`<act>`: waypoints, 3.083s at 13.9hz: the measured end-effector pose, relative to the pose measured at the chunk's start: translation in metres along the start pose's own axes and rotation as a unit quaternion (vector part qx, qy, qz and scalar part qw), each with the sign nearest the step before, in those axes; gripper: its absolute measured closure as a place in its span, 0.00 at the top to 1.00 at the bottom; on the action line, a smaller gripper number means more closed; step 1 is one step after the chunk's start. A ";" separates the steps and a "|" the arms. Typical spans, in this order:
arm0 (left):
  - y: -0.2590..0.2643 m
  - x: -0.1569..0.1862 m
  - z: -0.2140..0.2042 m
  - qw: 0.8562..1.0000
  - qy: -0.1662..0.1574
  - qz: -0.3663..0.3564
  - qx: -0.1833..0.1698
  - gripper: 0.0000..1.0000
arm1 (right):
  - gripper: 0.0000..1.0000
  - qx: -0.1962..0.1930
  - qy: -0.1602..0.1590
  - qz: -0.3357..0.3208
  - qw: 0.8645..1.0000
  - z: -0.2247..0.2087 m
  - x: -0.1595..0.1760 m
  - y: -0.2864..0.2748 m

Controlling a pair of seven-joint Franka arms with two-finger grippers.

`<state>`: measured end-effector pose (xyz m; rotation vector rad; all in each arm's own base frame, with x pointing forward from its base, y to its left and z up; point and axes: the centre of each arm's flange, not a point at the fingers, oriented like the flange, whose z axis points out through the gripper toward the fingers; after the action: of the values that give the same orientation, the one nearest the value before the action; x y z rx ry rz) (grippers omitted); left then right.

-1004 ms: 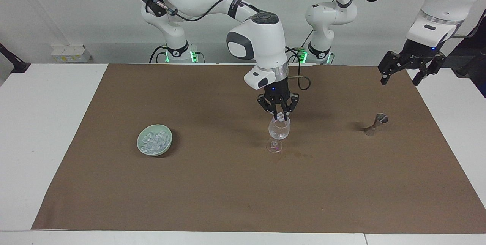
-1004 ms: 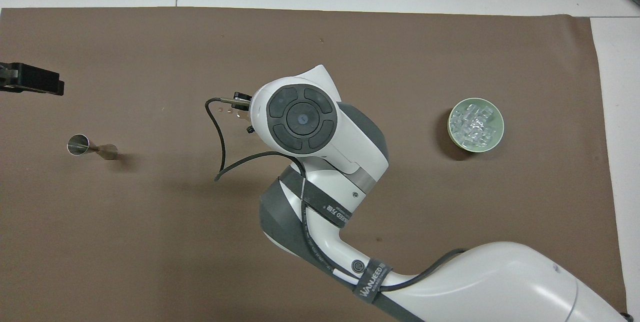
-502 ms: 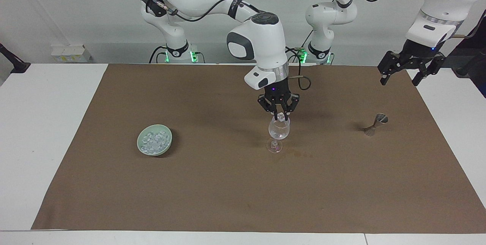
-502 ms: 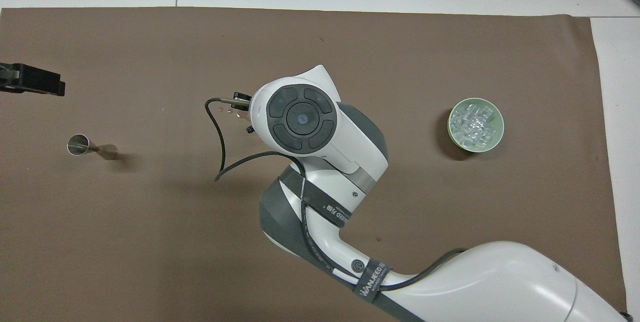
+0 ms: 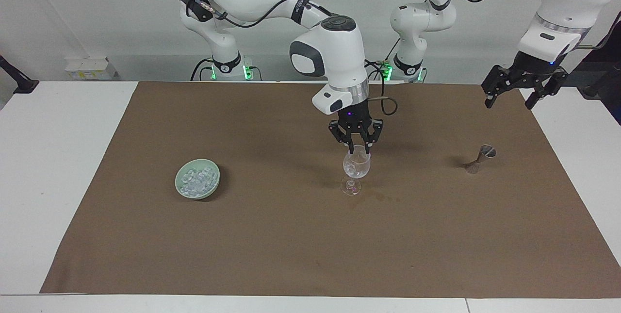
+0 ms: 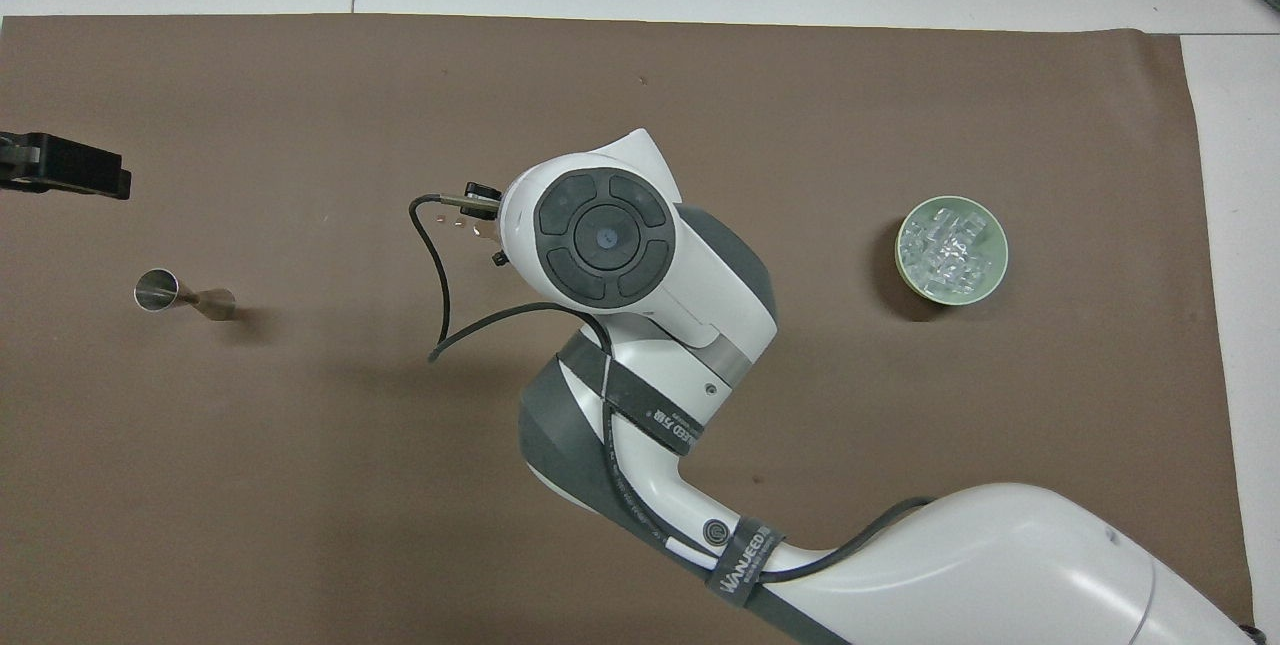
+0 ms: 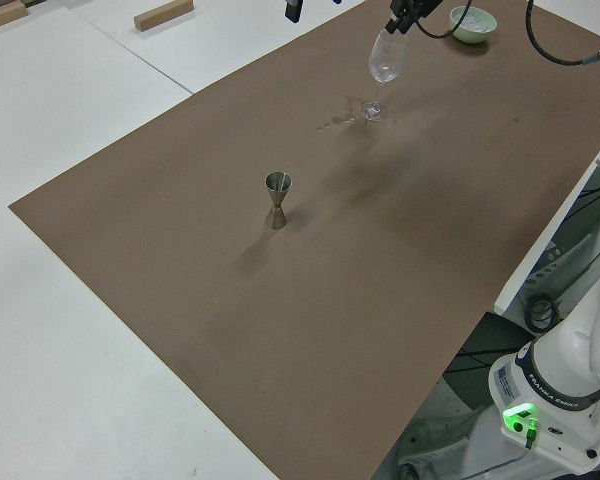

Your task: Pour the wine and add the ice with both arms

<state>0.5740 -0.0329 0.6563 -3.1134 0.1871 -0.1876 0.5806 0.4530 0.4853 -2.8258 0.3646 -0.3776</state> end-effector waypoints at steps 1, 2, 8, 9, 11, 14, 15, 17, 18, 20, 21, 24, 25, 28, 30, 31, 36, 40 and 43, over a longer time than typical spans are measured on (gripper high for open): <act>0.000 0.000 0.000 1.000 -0.002 0.000 0.000 1.00 | 0.47 0.003 0.001 0.000 1.000 -0.001 0.000 -0.001; 0.000 -0.001 0.001 1.000 -0.004 0.000 0.000 1.00 | 0.55 0.005 0.002 0.000 1.000 -0.002 0.001 -0.001; 0.000 -0.001 0.001 1.000 -0.006 0.000 0.000 1.00 | 1.00 0.011 0.039 0.004 0.999 -0.028 0.024 0.002; 0.000 -0.001 0.001 1.000 -0.006 0.000 0.000 1.00 | 1.00 0.004 0.053 0.005 0.999 -0.033 0.033 0.009; 0.000 -0.001 0.001 1.000 -0.006 0.000 0.000 1.00 | 1.00 -0.017 0.077 0.006 0.997 -0.046 0.052 0.025; 0.000 -0.001 0.001 1.000 -0.007 0.000 0.000 1.00 | 1.00 -0.074 0.094 -0.023 0.992 -0.069 0.081 0.061; 0.000 -0.002 0.001 1.000 -0.007 0.000 0.000 1.00 | 1.00 -0.092 0.100 -0.029 0.990 -0.075 0.092 0.074; 0.000 -0.002 0.001 1.000 -0.008 0.000 0.000 1.00 | 1.00 -0.120 0.103 -0.027 0.987 -0.083 0.110 0.098; 0.000 -0.002 0.001 1.000 -0.008 0.000 0.000 1.00 | 1.00 -0.129 0.101 -0.022 0.986 -0.086 0.116 0.107; 0.001 -0.002 0.001 1.000 -0.008 0.000 -0.001 1.00 | 1.00 -0.138 0.090 -0.011 0.986 -0.097 0.130 0.129; 0.001 -0.002 0.001 1.000 -0.008 0.000 -0.001 1.00 | 1.00 -0.139 0.080 -0.008 0.987 -0.106 0.138 0.142; 0.001 -0.002 0.001 1.000 -0.008 0.000 -0.001 1.00 | 1.00 -0.140 0.051 -0.001 0.989 -0.143 0.160 0.188; 0.001 -0.002 0.001 1.000 -0.008 0.000 -0.001 1.00 | 1.00 -0.143 0.043 -0.005 0.989 -0.154 0.164 0.202; 0.001 -0.002 0.001 1.000 -0.008 0.000 -0.001 1.00 | 1.00 -0.149 0.016 -0.007 0.989 -0.183 0.169 0.234; 0.001 -0.002 0.001 1.000 -0.008 0.001 -0.001 1.00 | 1.00 -0.152 -0.001 -0.012 0.988 -0.204 0.169 0.253; 0.001 -0.002 0.001 1.000 -0.008 0.001 -0.001 1.00 | 1.00 -0.155 -0.011 -0.017 0.988 -0.214 0.169 0.264; 0.004 -0.001 0.002 1.000 -0.008 0.003 -0.001 1.00 | 1.00 -0.154 -0.052 -0.014 0.987 -0.249 0.165 0.318; 0.003 -0.001 0.002 1.000 -0.008 0.003 -0.001 1.00 | 1.00 -0.166 -0.078 -0.023 0.983 -0.266 0.162 0.352; 0.004 -0.001 0.002 1.000 -0.008 0.003 -0.001 1.00 | 1.00 -0.167 -0.094 -0.031 0.981 -0.279 0.160 0.382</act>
<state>0.5724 -0.0366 0.6543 -3.1148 0.1975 -0.1616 0.5696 -0.0118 0.6686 -3.1729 0.3273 -0.0616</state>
